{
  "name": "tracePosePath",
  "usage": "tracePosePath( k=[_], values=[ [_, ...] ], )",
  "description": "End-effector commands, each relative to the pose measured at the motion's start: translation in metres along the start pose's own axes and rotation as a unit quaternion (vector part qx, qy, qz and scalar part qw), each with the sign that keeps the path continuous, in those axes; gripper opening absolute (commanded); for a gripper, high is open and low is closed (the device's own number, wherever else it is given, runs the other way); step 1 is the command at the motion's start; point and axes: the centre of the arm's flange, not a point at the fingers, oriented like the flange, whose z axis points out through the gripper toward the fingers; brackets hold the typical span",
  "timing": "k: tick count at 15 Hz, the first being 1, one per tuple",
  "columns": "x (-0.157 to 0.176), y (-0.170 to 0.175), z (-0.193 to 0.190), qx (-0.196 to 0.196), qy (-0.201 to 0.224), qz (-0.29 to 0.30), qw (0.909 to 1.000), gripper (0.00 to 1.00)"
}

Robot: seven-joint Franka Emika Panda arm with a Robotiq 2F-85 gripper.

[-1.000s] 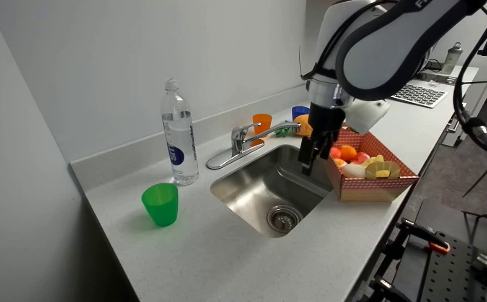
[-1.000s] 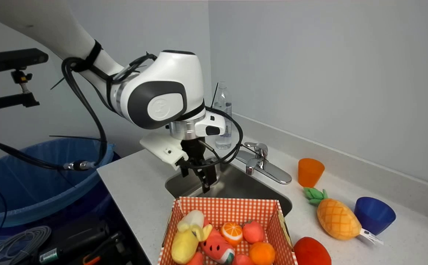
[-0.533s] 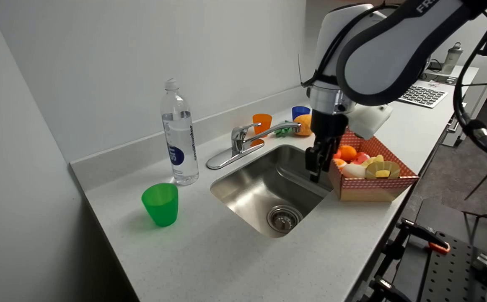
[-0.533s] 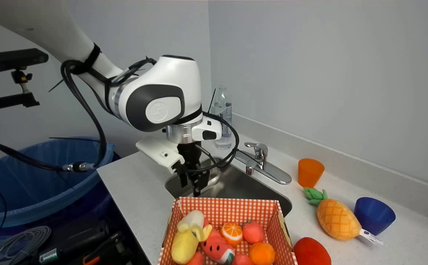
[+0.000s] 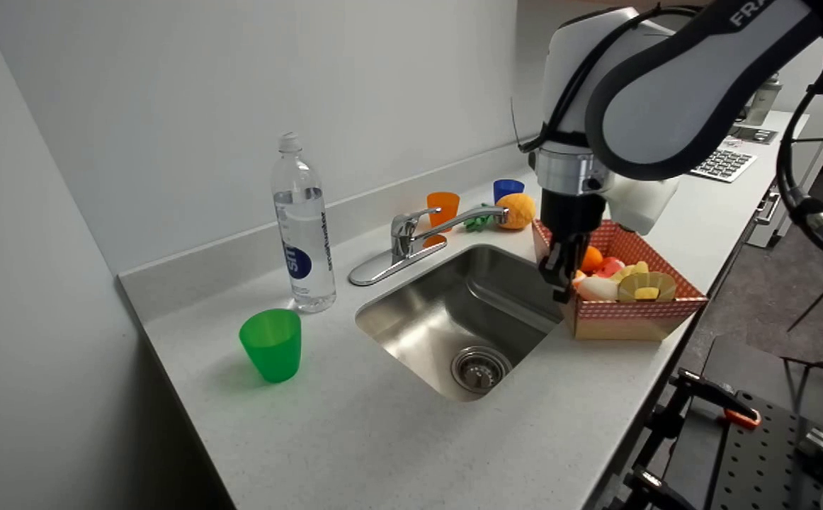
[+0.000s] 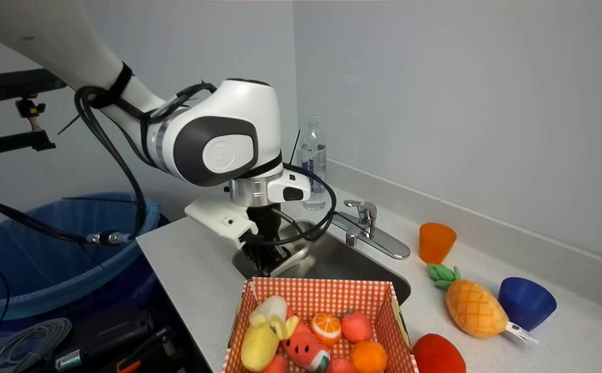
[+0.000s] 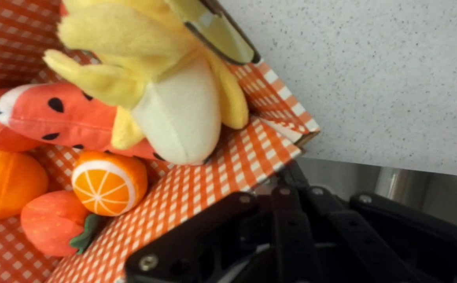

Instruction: Move the box to the right

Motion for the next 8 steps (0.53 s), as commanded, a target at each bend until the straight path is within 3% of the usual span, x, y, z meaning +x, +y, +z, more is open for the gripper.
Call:
tracePosePath(
  k=[1, 8],
  values=[
    [-0.018, 0.024, -0.018, -0.018, 0.001, 0.020, 0.9996, 0.00],
    [-0.038, 0.072, -0.021, -0.032, -0.014, 0.069, 0.9970, 0.00]
  ],
)
